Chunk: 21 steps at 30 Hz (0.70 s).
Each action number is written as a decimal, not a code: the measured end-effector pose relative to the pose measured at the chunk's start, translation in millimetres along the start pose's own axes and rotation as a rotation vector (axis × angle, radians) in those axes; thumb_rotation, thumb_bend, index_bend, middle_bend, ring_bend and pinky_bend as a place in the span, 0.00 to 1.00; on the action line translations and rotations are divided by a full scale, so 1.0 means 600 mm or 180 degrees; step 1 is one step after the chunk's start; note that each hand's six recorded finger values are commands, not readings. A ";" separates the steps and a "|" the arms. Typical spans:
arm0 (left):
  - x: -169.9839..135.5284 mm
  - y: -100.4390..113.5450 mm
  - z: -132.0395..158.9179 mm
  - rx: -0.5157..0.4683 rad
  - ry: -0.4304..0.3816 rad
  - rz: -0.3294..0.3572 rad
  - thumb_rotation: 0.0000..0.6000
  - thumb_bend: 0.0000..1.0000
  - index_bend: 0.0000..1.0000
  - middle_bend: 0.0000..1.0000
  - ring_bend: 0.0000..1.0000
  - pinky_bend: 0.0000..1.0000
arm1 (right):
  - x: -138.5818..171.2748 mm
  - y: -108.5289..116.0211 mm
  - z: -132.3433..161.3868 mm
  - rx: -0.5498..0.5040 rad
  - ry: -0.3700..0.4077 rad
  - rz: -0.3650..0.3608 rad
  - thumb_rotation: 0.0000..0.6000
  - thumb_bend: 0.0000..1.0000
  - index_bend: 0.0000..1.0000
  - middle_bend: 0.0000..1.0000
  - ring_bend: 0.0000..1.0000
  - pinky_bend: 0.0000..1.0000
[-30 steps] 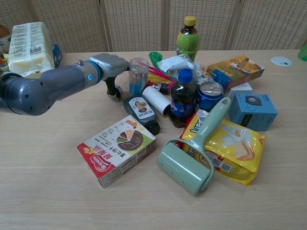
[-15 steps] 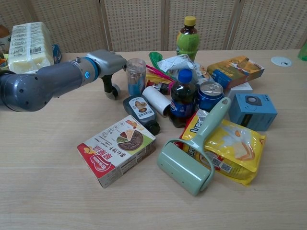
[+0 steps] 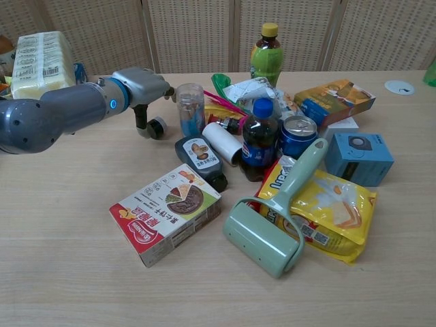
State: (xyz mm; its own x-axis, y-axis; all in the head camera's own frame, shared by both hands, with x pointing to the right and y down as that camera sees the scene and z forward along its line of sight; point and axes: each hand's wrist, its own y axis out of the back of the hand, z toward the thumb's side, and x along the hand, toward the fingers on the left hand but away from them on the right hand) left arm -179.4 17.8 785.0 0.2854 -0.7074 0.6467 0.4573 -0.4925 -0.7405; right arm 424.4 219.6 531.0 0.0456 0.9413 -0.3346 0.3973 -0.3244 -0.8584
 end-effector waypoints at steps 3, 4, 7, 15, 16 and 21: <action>-0.002 -0.009 -0.003 0.0129 -0.0002 -0.0038 1.00 0.00 0.18 0.20 0.00 0.00 | 0.000 -0.001 0.000 0.0003 -0.0001 0.0004 1.00 0.00 0.00 0.00 0.00 0.00; -0.003 -0.012 -0.003 0.0143 -0.0002 -0.0050 1.00 0.00 0.18 0.19 0.00 0.00 | 0.000 -0.001 0.000 0.0005 -0.0001 0.0008 1.00 0.00 0.00 0.00 0.00 0.00; -0.003 -0.014 0.003 0.0107 -0.0002 -0.0051 1.00 0.00 0.21 0.23 0.00 0.00 | -0.001 -0.003 -0.001 0.0011 -0.0007 0.0019 1.00 0.00 0.00 0.00 0.00 0.00; 0.002 -0.004 0.017 0.0109 0.0020 0.0090 1.00 0.00 0.46 0.63 0.13 0.07 | -0.003 -0.003 -0.005 0.0013 -0.0033 0.0016 1.00 0.00 0.00 0.00 0.00 0.00; 0.003 -0.004 0.019 0.0107 0.0016 0.0097 1.00 0.00 0.47 0.64 0.14 0.08 | -0.002 -0.003 -0.005 0.0014 -0.0033 0.0019 1.00 0.00 0.00 0.00 0.00 0.00; 0.004 -0.005 0.026 0.0107 -0.0006 0.0128 1.00 0.00 0.54 0.69 0.18 0.09 | -0.002 -0.004 -0.005 0.0013 -0.0027 0.0023 1.00 0.00 0.00 0.00 0.00 0.00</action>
State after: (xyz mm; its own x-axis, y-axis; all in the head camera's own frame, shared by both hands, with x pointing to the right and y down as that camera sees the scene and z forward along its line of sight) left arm -167.2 25.7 791.5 0.3057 -0.7253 0.6168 0.4733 -0.4464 -0.7594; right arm 426.3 219.2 534.5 0.0406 0.9381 -0.3440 0.3932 -0.3315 -0.8576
